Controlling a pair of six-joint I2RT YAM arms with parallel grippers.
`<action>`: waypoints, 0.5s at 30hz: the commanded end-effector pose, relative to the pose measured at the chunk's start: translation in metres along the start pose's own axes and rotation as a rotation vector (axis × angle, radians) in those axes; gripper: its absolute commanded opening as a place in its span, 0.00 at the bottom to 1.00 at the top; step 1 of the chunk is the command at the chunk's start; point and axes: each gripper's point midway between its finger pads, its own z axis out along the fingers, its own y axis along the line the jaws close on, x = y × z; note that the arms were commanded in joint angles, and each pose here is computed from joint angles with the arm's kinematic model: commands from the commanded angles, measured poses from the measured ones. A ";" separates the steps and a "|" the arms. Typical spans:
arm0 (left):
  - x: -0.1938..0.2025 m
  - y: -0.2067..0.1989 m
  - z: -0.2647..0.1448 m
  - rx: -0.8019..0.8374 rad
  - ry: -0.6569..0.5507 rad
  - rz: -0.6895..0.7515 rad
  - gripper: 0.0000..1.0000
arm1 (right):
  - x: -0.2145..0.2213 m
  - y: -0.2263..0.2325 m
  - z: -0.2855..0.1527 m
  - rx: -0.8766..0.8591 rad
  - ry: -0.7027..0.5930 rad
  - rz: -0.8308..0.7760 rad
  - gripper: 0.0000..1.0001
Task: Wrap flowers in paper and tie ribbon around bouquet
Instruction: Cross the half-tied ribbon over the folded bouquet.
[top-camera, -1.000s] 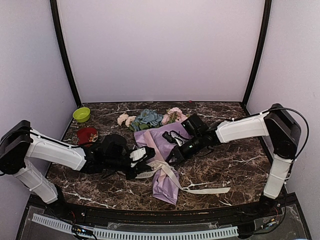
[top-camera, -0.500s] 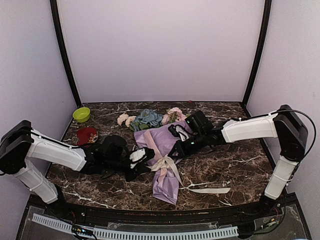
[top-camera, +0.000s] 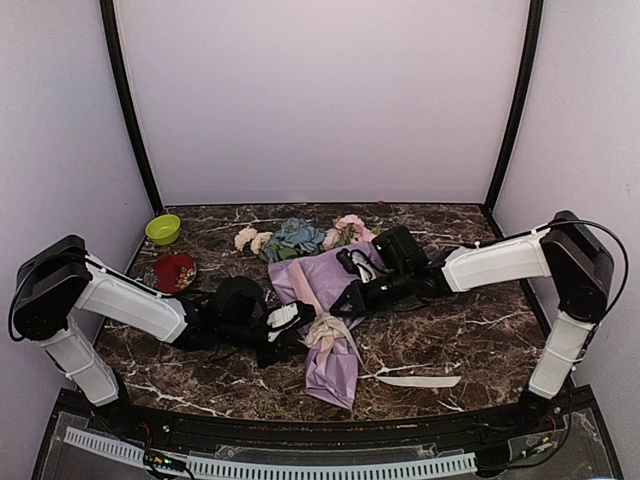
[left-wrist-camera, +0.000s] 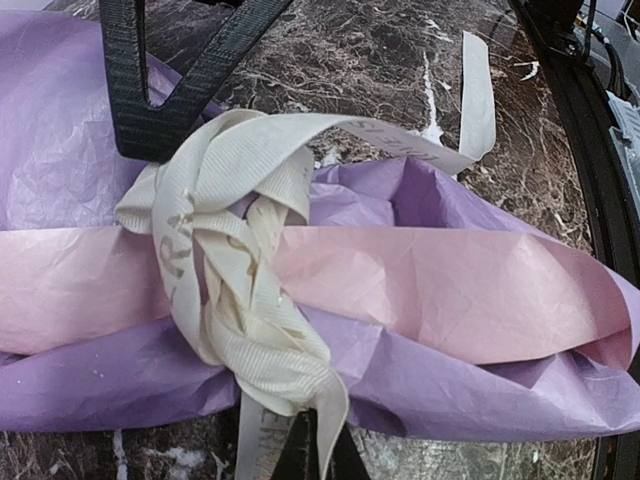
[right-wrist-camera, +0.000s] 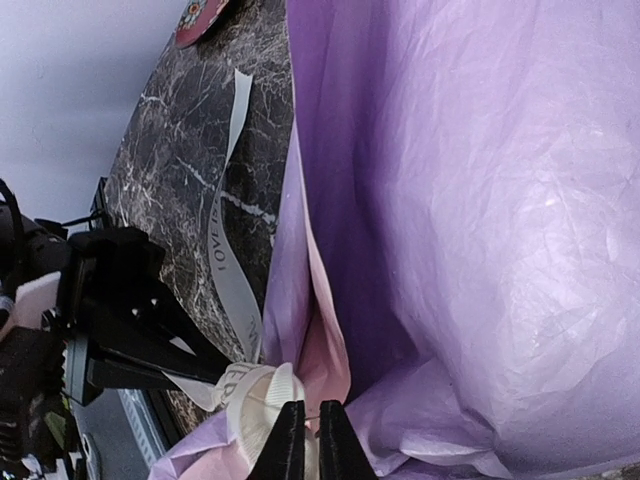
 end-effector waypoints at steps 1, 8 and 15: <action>-0.015 0.004 0.002 -0.003 -0.045 -0.005 0.00 | -0.009 0.009 0.005 -0.057 -0.028 -0.013 0.10; -0.011 0.003 0.001 -0.004 -0.040 -0.007 0.00 | -0.001 0.007 0.010 -0.068 0.017 -0.015 0.17; -0.011 0.002 0.001 0.001 -0.040 -0.013 0.00 | -0.002 0.013 0.018 -0.109 0.057 -0.023 0.29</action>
